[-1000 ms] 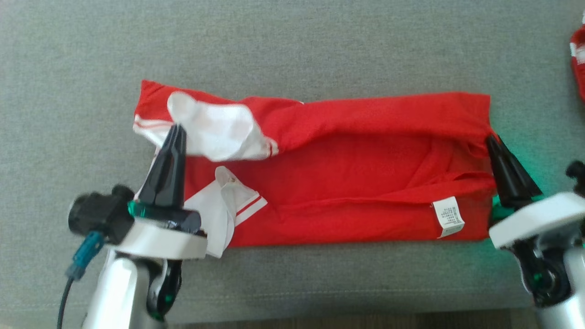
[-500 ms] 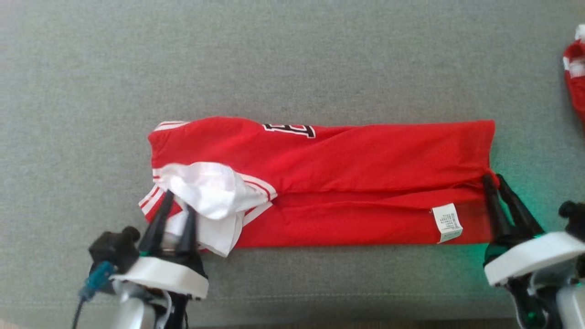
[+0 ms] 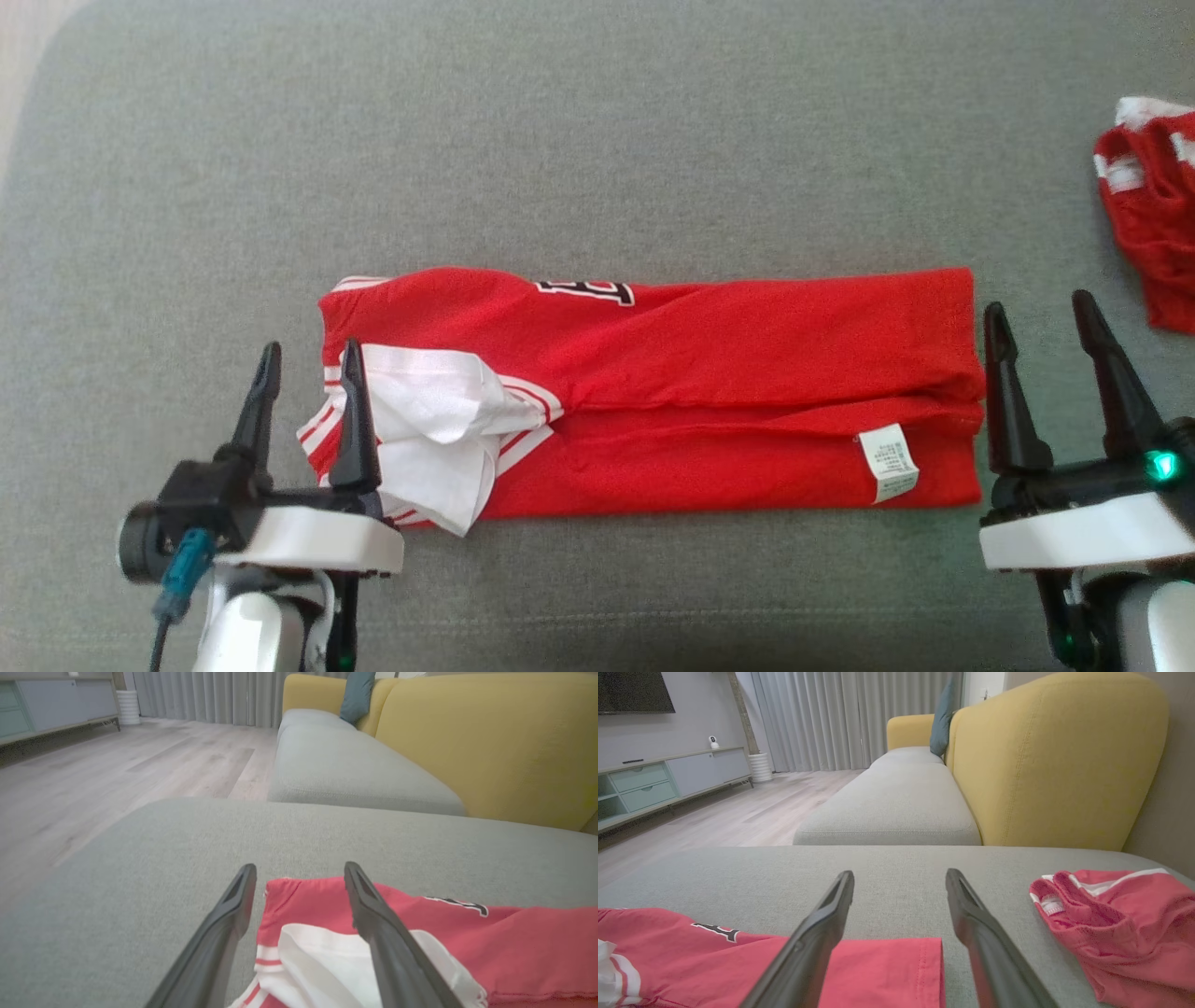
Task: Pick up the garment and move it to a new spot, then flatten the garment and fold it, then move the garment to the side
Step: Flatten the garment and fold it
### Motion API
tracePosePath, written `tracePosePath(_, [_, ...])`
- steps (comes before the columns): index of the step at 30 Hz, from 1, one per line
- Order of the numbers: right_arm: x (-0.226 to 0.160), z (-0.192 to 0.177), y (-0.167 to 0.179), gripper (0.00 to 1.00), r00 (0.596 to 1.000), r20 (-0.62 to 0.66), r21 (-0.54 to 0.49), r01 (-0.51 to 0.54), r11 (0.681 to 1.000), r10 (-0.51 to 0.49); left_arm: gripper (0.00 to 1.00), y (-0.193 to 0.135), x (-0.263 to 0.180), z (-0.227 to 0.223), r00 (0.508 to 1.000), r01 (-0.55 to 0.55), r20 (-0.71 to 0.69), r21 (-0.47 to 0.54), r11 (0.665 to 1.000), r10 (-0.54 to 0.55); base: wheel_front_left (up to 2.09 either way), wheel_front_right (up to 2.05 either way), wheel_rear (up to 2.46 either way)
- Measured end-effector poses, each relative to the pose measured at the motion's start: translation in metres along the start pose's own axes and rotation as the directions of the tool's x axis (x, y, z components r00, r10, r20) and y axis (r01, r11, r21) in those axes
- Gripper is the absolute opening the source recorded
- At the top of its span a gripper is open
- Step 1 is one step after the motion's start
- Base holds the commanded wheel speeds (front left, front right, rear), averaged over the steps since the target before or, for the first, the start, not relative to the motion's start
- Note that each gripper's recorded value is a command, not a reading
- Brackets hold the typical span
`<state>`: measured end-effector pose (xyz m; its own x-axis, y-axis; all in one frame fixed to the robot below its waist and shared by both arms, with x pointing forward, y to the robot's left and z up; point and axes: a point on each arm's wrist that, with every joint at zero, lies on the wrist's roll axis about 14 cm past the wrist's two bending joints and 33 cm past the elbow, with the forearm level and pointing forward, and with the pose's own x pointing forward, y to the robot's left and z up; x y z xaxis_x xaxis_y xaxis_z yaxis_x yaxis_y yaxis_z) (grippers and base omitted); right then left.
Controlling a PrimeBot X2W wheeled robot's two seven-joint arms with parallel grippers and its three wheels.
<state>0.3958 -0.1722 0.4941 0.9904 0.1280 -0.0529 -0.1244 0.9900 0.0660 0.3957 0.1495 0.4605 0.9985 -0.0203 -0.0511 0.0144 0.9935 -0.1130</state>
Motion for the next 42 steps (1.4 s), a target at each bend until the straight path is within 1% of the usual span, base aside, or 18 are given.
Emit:
tracePosePath(5, [-0.005,0.015,0.002,1.0,0.999,0.039,-0.029,0.001,1.0,0.0,1.0,-0.003,0.001,0.026,0.998,0.011,0.058,0.036,0.999,-0.013,0.0,0.0,0.0])
tracePosePath(9, [-0.014,0.014,0.004,1.0,0.999,0.036,-0.017,0.009,1.0,-0.008,1.0,-0.005,0.001,0.038,0.997,0.021,0.073,0.055,0.998,-0.025,0.0,0.0,0.0])
tracePosePath(12, [-0.021,0.008,0.004,1.0,1.0,0.016,-0.002,0.021,1.0,-0.02,1.0,-0.006,-0.002,0.033,0.998,0.025,0.055,0.057,0.998,-0.028,0.0,0.0,0.0])
tracePosePath(16, [-0.02,0.008,0.004,1.0,1.0,0.018,-0.001,0.021,1.0,-0.021,1.0,-0.003,-0.006,0.026,0.999,0.015,0.032,0.058,0.998,-0.017,0.0,0.0,0.0])
tracePosePath(24, [-0.019,-0.001,0.003,1.0,1.0,-0.008,0.013,0.025,1.0,-0.025,1.0,-0.001,-0.007,0.026,0.999,0.005,0.038,0.061,0.998,-0.007,0.0,0.0,0.0])
tracePosePath(28, [-0.019,-0.028,-0.01,1.0,0.993,-0.098,0.024,0.062,0.998,-0.06,1.0,0.0,-0.006,0.025,0.999,0.004,0.047,0.078,0.997,-0.008,0.0,0.0,0.0])
tracePosePath(31, [-0.016,-0.057,-0.021,1.0,0.978,-0.187,0.034,0.095,0.995,-0.087,1.0,-0.004,-0.001,0.026,0.998,0.015,0.062,0.076,0.997,-0.02,0.0,0.0,0.0])
tracePosePath(33, [-0.01,-0.072,-0.025,1.0,0.97,-0.222,0.046,0.109,0.993,-0.097,1.0,-0.005,0.005,0.028,0.997,0.017,0.076,0.076,0.997,-0.022,0.0,0.0,0.0])
tracePosePath(34, [-0.01,-0.072,-0.025,1.0,0.97,-0.222,0.046,0.109,0.993,-0.097,1.0,-0.005,0.005,0.028,0.997,0.017,0.076,0.076,0.997,-0.022,0.0,0.0,0.0])
tracePosePath(38, [0.005,-0.099,-0.023,1.0,0.952,-0.294,0.082,0.113,0.99,-0.084,1.0,-0.003,0.014,0.028,0.996,0.014,0.085,0.076,0.997,-0.021,0.0,0.0,0.0])
tracePosePath(42, [0.001,-0.133,-0.008,1.0,0.919,-0.393,0.124,0.097,0.987,-0.041,1.0,-0.003,0.015,0.018,0.998,0.016,0.058,0.074,0.997,-0.02,0.0,0.0,0.0])
